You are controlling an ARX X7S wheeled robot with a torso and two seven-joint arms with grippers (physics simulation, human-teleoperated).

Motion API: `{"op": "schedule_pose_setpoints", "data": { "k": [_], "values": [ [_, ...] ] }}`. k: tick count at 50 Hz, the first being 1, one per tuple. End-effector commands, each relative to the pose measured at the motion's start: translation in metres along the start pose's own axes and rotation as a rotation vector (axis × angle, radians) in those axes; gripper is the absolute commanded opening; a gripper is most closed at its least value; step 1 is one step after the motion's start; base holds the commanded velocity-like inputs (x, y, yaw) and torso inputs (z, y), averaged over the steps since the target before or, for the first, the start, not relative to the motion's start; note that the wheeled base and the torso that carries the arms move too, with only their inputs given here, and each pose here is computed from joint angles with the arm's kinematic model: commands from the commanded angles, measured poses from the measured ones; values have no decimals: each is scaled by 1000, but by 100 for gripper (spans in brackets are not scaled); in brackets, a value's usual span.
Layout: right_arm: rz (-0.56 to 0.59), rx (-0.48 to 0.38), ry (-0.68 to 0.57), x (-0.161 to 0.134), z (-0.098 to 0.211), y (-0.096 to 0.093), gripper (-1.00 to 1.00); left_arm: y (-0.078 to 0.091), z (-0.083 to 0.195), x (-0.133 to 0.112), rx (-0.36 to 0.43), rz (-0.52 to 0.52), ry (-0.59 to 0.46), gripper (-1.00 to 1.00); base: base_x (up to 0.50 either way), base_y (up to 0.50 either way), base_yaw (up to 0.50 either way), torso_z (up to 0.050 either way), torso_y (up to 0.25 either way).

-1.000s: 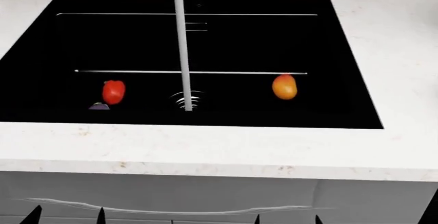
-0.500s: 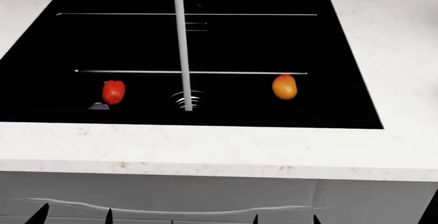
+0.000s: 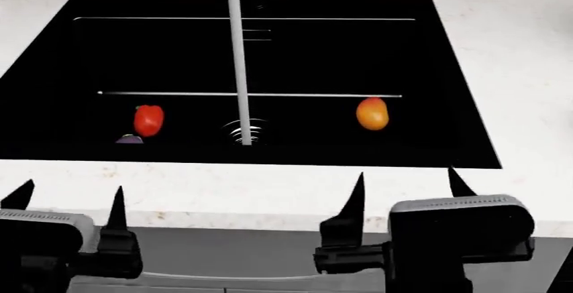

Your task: Pick the eggplants and mangos from the sink and place them in one bowl. Place the bell pepper in the other bowl. Then turn off the sink faucet.

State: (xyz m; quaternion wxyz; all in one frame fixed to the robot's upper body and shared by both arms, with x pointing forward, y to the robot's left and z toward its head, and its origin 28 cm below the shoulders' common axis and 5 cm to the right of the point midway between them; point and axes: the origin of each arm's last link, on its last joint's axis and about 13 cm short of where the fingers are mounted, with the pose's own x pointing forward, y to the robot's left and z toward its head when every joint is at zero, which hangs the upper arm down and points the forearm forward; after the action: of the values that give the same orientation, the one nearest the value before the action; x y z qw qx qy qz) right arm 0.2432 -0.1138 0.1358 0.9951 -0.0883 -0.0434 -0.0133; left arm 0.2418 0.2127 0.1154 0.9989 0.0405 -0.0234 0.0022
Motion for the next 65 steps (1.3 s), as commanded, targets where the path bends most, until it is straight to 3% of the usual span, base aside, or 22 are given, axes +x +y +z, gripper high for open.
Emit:
{"op": "schedule_pose_setpoints", "data": {
  "k": [1, 4, 8, 21, 29, 65],
  "values": [
    [-22, -37, -24, 5, 83, -41, 100, 22, 77, 24, 7, -24, 19, 100, 0, 0, 0, 0, 0],
    [-14, -14, -10, 7, 94, -50, 100, 28, 91, 31, 7, -23, 34, 100, 0, 0, 0, 0, 0],
    [-13, -46, -9, 15, 108, -59, 100, 34, 97, 43, 7, -11, 46, 100, 0, 0, 0, 0, 0],
    [-39, -21, 28, 4, 87, -66, 100, 46, 96, 47, 17, 3, 79, 100, 82, 7, 0, 0, 0],
    [-18, -53, 46, 10, 86, -63, 100, 47, 89, 49, 22, 1, 98, 100, 498, 52, 0, 0, 0],
    [-29, -39, 99, 1, 74, -60, 100, 46, 85, 47, 30, -23, 110, 100, 499, 61, 0, 0, 1]
  ]
}}
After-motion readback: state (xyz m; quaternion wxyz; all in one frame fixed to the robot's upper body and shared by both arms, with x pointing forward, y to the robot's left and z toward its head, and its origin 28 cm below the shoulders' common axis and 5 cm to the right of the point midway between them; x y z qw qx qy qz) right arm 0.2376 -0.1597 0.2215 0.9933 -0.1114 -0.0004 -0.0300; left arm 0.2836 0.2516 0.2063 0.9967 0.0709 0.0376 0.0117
